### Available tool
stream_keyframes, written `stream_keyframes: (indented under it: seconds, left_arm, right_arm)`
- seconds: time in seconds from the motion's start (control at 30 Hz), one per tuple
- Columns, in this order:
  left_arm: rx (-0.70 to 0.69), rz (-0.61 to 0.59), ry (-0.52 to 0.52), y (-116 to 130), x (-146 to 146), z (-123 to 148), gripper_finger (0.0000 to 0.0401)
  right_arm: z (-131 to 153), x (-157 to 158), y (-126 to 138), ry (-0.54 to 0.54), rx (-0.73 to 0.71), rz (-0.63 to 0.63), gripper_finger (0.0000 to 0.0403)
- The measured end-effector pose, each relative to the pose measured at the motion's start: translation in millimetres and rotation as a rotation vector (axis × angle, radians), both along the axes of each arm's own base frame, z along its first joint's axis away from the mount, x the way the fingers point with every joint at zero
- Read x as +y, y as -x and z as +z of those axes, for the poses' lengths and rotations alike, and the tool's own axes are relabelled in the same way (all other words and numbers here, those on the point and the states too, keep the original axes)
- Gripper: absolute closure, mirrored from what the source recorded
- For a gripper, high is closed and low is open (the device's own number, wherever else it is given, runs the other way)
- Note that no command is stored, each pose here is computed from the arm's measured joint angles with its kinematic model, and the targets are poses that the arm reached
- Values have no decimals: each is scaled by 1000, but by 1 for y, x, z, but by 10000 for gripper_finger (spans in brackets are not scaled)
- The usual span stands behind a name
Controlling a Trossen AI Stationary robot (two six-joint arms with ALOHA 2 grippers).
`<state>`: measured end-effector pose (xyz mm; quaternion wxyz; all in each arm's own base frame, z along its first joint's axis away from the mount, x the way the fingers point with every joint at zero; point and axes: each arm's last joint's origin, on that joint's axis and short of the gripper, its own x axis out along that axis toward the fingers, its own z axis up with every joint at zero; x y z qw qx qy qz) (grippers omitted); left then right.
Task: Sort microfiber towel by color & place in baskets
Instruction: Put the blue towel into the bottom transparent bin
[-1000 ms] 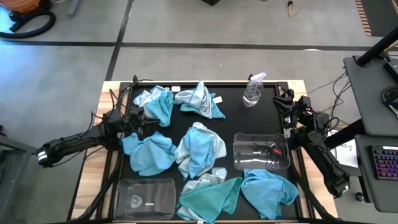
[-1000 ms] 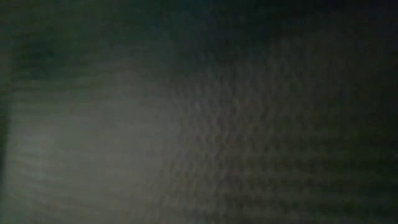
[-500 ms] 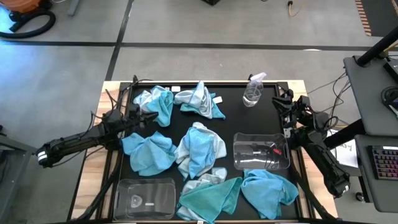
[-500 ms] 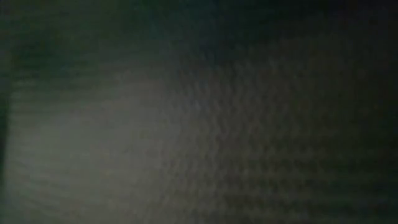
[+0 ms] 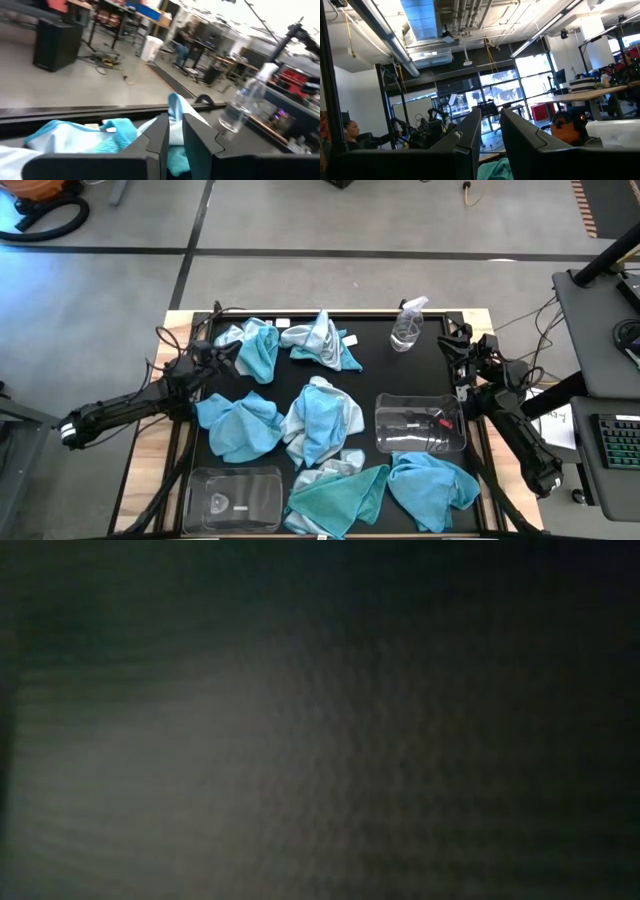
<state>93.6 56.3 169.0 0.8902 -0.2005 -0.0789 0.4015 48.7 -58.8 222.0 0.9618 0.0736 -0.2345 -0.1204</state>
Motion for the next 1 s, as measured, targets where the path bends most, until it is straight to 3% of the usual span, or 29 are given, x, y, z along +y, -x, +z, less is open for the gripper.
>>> stream_keyframes:
  seconds: [0.37,1.0]
  left_arm:
    - [55,-2,-51,0,0,0,362]
    - [45,-5,-36,0,0,0,362]
  right_arm:
    - [-2,-1,-1,-41,7,7,335]
    - [-6,-3,-2,-94,23,12,335]
